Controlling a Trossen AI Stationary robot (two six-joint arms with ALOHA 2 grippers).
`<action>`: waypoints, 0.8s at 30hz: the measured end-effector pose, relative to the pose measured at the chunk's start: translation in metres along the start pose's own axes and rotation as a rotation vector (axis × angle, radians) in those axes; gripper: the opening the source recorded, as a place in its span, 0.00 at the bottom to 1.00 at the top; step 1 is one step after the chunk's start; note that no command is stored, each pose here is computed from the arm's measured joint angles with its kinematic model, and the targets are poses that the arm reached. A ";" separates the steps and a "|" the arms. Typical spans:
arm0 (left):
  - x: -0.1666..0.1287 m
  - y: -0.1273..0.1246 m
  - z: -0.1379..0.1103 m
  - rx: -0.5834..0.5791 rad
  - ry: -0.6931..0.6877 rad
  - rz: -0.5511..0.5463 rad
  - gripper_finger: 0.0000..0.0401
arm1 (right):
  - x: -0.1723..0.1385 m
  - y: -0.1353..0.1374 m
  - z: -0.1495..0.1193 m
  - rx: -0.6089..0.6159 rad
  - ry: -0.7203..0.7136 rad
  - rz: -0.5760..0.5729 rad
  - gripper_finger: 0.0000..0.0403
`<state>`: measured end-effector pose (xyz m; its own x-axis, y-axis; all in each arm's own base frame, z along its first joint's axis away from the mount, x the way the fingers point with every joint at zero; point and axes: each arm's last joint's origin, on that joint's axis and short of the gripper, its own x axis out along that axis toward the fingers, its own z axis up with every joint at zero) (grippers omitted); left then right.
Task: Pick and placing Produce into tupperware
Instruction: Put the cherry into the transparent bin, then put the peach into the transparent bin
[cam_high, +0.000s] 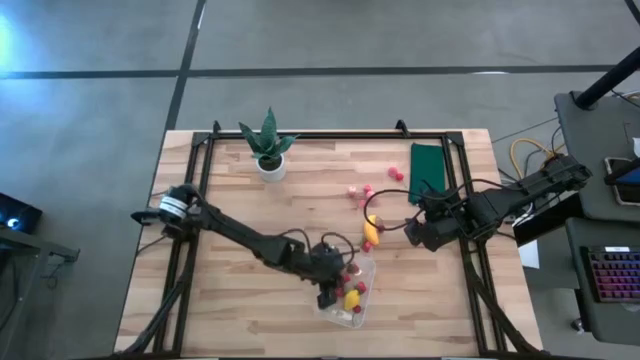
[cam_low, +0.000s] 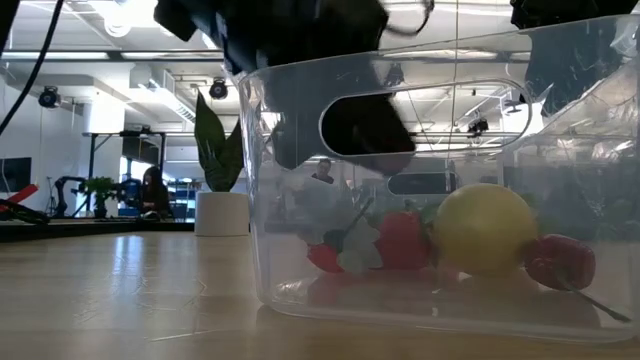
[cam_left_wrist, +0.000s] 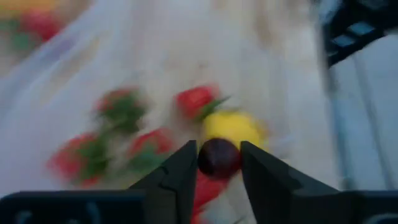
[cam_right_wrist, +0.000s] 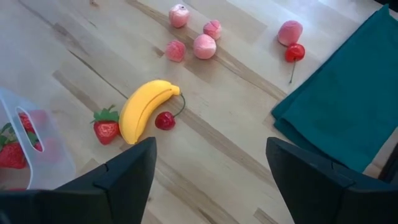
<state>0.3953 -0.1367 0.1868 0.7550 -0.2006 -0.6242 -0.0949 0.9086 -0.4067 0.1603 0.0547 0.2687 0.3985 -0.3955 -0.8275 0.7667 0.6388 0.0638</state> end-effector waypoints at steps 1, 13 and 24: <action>0.002 -0.004 0.001 0.002 -0.013 -0.015 0.29 | 0.000 0.000 0.000 -0.001 0.000 0.001 0.73; -0.037 0.000 0.034 -0.006 -0.132 0.081 0.66 | -0.007 -0.006 0.002 -0.012 -0.005 0.036 0.74; -0.073 0.132 0.099 0.094 -0.123 0.181 0.67 | -0.023 -0.024 0.008 0.124 -0.076 0.117 0.72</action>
<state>0.3917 0.0345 0.2450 0.8050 0.0092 -0.5931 -0.1793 0.9569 -0.2285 0.1367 0.0432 0.2901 0.5216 -0.3746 -0.7665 0.7671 0.5993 0.2291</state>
